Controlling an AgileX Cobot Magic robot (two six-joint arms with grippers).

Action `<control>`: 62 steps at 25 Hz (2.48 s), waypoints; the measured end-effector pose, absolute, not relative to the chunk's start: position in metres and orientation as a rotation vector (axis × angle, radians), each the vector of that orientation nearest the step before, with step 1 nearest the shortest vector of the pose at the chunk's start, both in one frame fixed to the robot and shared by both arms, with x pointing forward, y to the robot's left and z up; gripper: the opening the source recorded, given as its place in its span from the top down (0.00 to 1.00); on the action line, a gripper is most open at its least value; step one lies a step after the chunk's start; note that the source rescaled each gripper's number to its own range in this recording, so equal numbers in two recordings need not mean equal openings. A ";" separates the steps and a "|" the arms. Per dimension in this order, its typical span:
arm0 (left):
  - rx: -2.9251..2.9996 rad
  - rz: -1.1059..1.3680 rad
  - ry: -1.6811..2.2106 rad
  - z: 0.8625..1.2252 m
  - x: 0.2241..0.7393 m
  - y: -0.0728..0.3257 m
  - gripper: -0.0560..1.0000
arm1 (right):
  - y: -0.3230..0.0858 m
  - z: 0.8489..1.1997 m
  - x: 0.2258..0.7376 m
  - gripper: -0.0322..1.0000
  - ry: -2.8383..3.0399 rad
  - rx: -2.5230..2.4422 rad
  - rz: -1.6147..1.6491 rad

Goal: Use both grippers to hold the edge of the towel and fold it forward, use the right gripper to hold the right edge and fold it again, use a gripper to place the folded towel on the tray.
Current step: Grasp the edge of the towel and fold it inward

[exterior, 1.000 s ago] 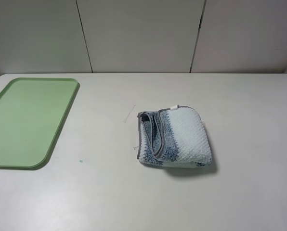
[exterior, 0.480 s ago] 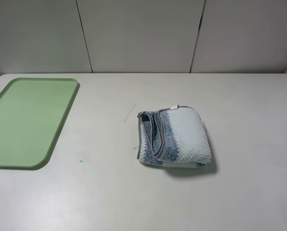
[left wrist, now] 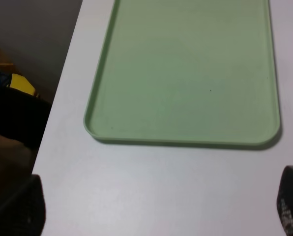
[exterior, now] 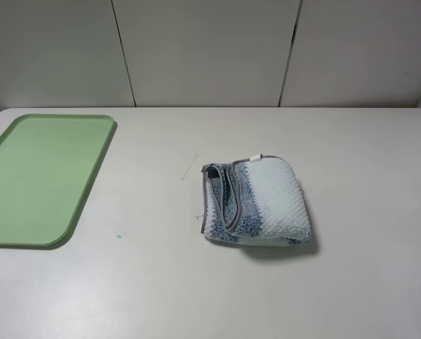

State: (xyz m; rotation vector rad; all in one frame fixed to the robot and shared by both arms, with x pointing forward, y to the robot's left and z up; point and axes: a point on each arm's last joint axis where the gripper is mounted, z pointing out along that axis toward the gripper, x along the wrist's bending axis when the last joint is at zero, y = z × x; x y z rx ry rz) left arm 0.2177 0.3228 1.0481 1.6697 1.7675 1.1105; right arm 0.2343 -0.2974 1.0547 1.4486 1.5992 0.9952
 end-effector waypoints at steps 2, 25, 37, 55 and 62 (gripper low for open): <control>1.670 1.111 1.767 1.048 0.218 0.323 0.06 | -0.297 1.055 0.234 0.00 1.599 1.449 0.995; 1.626 0.998 1.674 1.053 0.224 0.311 0.04 | -0.297 1.055 0.234 0.00 1.599 1.449 0.995; 1.898 0.643 1.766 1.098 0.309 0.300 0.00 | -0.297 1.055 0.234 0.00 1.599 1.449 0.995; 2.013 0.115 1.696 1.055 0.432 0.263 0.00 | -0.297 1.055 0.234 0.00 1.599 1.449 0.995; 2.063 0.070 1.633 1.030 0.456 0.224 0.00 | -0.297 1.055 0.234 0.00 1.599 1.448 0.995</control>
